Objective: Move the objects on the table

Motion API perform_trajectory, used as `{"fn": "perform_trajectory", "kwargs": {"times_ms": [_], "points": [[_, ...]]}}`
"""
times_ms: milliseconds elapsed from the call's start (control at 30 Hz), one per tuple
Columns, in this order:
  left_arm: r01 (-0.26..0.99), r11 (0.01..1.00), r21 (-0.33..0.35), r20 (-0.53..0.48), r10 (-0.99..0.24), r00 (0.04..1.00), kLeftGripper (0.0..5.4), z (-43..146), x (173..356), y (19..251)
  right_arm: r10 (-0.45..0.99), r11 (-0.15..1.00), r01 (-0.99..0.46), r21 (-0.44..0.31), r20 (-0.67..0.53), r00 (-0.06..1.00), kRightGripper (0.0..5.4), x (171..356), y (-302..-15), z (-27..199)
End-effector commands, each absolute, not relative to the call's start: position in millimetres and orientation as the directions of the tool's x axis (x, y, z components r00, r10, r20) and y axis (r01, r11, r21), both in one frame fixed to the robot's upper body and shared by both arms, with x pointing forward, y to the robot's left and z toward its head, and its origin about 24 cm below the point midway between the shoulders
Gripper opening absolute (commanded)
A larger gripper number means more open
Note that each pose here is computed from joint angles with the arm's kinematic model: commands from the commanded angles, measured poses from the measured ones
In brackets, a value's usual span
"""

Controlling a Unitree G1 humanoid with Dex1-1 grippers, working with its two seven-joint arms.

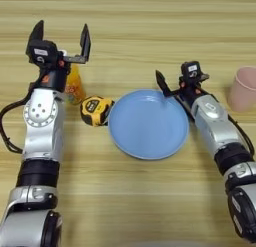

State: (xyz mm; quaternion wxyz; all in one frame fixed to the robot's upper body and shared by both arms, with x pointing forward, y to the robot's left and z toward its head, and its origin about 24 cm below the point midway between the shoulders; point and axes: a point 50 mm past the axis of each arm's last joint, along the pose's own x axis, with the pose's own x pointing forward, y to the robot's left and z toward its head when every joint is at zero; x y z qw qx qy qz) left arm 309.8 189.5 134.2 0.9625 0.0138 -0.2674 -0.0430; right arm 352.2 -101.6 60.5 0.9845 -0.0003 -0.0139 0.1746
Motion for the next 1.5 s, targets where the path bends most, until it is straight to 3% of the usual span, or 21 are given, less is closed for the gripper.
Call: {"fn": "perform_trajectory", "kwargs": {"times_ms": [33, 367, 500, 700, 1000, 1500], "points": [[0.081, 0.996, 0.049, 0.518, -0.095, 0.850, 5.40, 141.4, 305.4, 195, 0.347, 0.938, -0.346, -0.014, 0.044, 0.937, 5.37, 355.8, -96, 66], [0.153, 0.970, 0.191, 0.413, -0.220, 0.884, 5.40, 158.5, 285.1, 212, 0.341, 0.940, -0.341, -0.012, 0.046, 0.939, 5.37, 357.7, -92, 67], [0.219, 0.933, 0.287, 0.308, -0.306, 0.901, 5.40, 157.6, 270.5, 218, 0.338, 0.941, -0.338, -0.010, 0.047, 0.940, 5.37, 358.7, -91, 68], [0.295, 0.892, 0.342, 0.228, -0.384, 0.895, 5.40, 157.1, 256.5, 217, 0.334, 0.942, -0.334, -0.008, 0.048, 0.941, 5.37, 360.3, -87, 70], [0.416, 0.849, 0.326, 0.095, -0.468, 0.879, 5.40, 142.5, 240.2, 210, 0.329, 0.944, -0.329, -0.006, 0.054, 0.943, 5.37, 361.6, -83, 72], [0.445, 0.851, 0.278, -0.071, -0.444, 0.893, 5.40, 104.0, 246.9, 213, 0.329, 0.944, -0.330, -0.005, 0.065, 0.942, 5.37, 361.5, -78, 76]]}}
